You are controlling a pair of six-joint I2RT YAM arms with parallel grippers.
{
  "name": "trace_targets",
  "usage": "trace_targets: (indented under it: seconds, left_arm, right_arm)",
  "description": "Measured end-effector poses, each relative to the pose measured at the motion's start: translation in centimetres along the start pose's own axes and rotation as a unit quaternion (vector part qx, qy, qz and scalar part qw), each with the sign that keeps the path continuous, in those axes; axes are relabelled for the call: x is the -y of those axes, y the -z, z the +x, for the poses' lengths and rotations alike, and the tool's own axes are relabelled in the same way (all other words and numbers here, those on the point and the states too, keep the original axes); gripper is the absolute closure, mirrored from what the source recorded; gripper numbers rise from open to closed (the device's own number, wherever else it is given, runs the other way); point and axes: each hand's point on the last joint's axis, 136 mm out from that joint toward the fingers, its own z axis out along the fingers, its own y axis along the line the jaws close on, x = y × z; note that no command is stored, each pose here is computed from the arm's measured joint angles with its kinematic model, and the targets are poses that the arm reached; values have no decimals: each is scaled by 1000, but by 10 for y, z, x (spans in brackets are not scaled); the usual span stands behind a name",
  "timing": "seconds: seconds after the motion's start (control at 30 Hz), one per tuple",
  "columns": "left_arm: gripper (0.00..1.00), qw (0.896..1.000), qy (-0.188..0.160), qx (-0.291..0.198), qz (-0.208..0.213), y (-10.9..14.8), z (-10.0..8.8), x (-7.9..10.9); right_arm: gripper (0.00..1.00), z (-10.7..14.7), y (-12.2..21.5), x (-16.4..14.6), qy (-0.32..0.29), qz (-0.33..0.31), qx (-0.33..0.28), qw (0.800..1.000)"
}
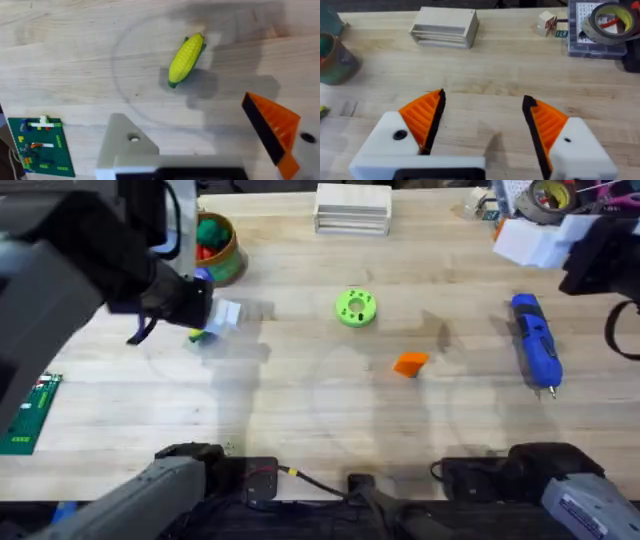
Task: Pick up the gripper from the table and insert it into the empty holder that is missing its gripper. Then pick up a screw, insert it into the mounting hole, and use the screwdriver to tighten it. Finally, clean up the table by picking up the vegetable and placing it into the bucket.
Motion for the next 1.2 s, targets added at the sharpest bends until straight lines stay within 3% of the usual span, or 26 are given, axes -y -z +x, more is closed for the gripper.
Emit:
trace_targets:
  seconds: [0.23, 0.3, 0.37, 0.43, 0.53, 0.57, 0.7, 0.83, 0.87, 0.9, 1.07, 1.1, 1.2]
  left_arm:
    - [4, 998, 28, -44, 17, -48, -4, -11]
    - [68, 997, 41, -50, 34, -58, -4, -11]
    - [198, 996, 48, -53, 48, -64, -4, -10]
    - [411, 996, 45, -54, 59, -66, -4, -7]
    - [893, 996, 35, -46, 70, -67, -8, -3]
    - [967, 996, 31, -44, 71, -67, -9, -3]
    - [997, 996, 28, -34, 78, -64, -12, -1]
    - [997, 997, 21, -3, 78, -43, -18, 2]
    - [969, 997, 15, 9, 77, -36, -20, 4]
    - [878, 997, 9, 22, 77, -26, -21, 6]
    - [114, 994, -13, 78, 80, 24, -15, 17]
    - [33, 993, -16, 91, 80, 34, -13, 18]
    - [8, 989, -19, 130, 75, 60, -8, 19]
  right_arm:
    - [9, 4, -7, 1, -2, 1, -14, 1000]
    - [9, 3, -7, 1, -2, 1, -11, 1000]
    - [9, 1, -7, 1, -1, -1, -7, 1000]
    - [9, -2, -7, 0, -1, -3, -1, 1000]
    - [9, -6, -7, -1, 0, -4, 7, 1000]
    - [9, -7, -7, -1, 1, -5, 9, 1000]
    - [9, -8, -7, -1, 1, -5, 10, 1000]
    - [9, -7, -7, -1, 1, -4, 8, 1000]
    - [9, -6, -7, -1, 0, -4, 6, 1000]
    - [9, -4, -7, -1, 0, -4, 3, 1000]
    - [9, -1, -7, 0, -1, -4, -2, 1000]
    - [11, -1, -7, 0, -1, -4, -2, 1000]
    - [10, -1, -7, 0, -1, -4, -3, 1000]
